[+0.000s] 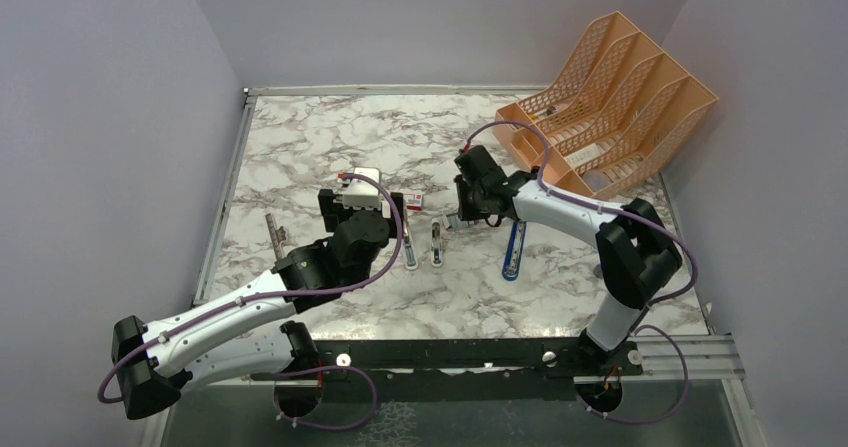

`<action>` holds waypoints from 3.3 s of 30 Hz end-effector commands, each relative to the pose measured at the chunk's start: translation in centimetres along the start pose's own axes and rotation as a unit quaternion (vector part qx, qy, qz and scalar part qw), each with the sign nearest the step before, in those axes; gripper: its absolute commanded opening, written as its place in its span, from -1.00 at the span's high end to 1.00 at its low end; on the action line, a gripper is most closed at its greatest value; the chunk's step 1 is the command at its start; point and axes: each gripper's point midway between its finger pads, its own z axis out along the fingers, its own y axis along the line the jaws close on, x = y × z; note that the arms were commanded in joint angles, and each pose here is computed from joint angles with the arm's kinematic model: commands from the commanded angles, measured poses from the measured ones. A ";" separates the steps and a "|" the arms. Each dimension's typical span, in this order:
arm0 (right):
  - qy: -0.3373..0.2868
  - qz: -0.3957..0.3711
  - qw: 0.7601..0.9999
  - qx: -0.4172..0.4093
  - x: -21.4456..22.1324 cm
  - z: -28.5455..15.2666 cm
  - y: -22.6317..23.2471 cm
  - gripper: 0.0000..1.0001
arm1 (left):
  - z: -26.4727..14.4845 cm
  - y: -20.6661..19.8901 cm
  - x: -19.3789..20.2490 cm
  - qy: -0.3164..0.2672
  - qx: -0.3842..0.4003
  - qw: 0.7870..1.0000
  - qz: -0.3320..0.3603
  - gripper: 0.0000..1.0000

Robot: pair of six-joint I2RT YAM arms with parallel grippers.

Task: Load the staples into the stapler

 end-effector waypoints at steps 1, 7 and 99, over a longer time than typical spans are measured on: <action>0.021 0.019 1.000 -0.009 2.5 -1.6 0.5 0.53 | -0.1 0.4 -0.8 -0.010 -0.007 1.000 -0.010 -0.97; 0.059 0.021 0.998 0.005 6.5 -2.3 0.7 0.52 | -0.2 0.4 -0.9 -0.010 -0.007 1.000 -0.011 -0.98; -0.067 0.091 0.991 0.069 5.1 -2.7 8.8 0.58 | -2.3 3.8 -3.5 -0.057 -0.033 0.994 -0.089 -0.97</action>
